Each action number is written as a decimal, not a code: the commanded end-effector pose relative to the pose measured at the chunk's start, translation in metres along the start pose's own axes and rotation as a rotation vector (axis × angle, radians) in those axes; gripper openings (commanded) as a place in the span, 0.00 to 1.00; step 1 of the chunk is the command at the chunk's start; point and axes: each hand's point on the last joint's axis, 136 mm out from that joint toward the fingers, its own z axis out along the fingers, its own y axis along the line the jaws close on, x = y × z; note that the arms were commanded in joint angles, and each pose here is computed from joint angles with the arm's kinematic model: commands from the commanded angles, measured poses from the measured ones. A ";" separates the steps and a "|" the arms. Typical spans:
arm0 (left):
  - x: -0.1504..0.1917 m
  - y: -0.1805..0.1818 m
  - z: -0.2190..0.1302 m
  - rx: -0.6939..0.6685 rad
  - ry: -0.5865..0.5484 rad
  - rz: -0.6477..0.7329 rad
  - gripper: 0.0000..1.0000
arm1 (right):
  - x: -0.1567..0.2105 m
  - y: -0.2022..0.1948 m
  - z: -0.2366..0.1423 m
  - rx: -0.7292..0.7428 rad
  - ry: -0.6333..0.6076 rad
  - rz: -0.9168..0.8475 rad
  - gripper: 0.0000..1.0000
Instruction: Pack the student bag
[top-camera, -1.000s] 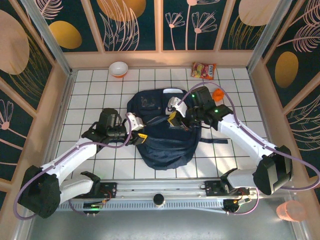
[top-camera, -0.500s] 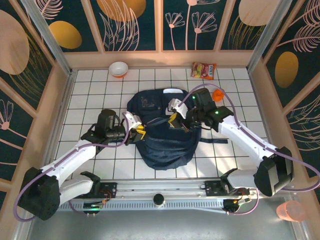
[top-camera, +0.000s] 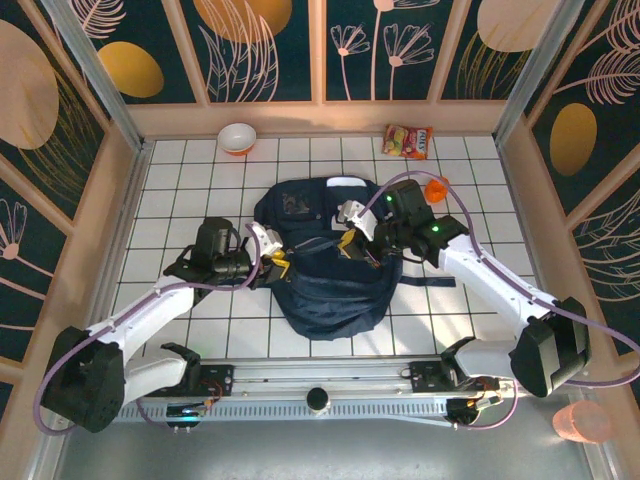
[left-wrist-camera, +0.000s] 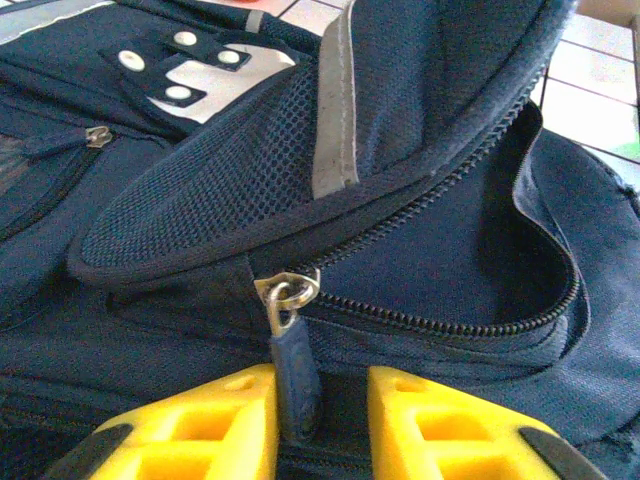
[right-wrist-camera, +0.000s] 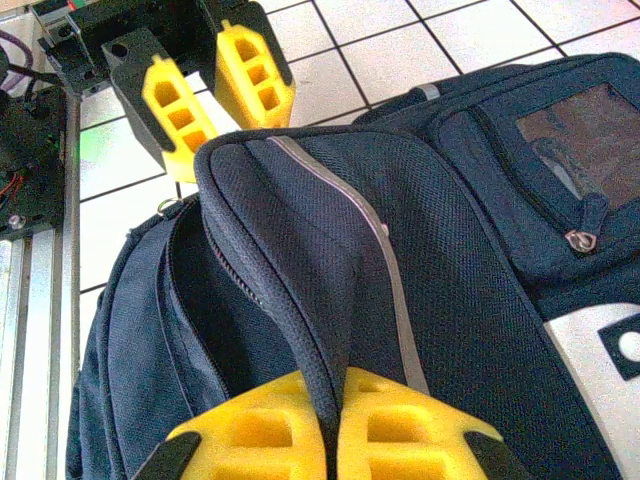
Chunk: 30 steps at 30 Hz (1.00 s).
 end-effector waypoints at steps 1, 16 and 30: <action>-0.017 0.000 -0.002 0.012 -0.040 0.046 0.32 | -0.011 0.005 -0.008 -0.006 -0.045 -0.022 0.00; -0.015 -0.006 0.001 0.075 0.006 0.078 0.00 | 0.006 -0.004 0.003 0.056 -0.019 0.057 0.00; 0.016 0.009 -0.005 -0.056 0.119 0.053 0.00 | -0.011 0.030 -0.033 0.154 -0.254 1.011 0.53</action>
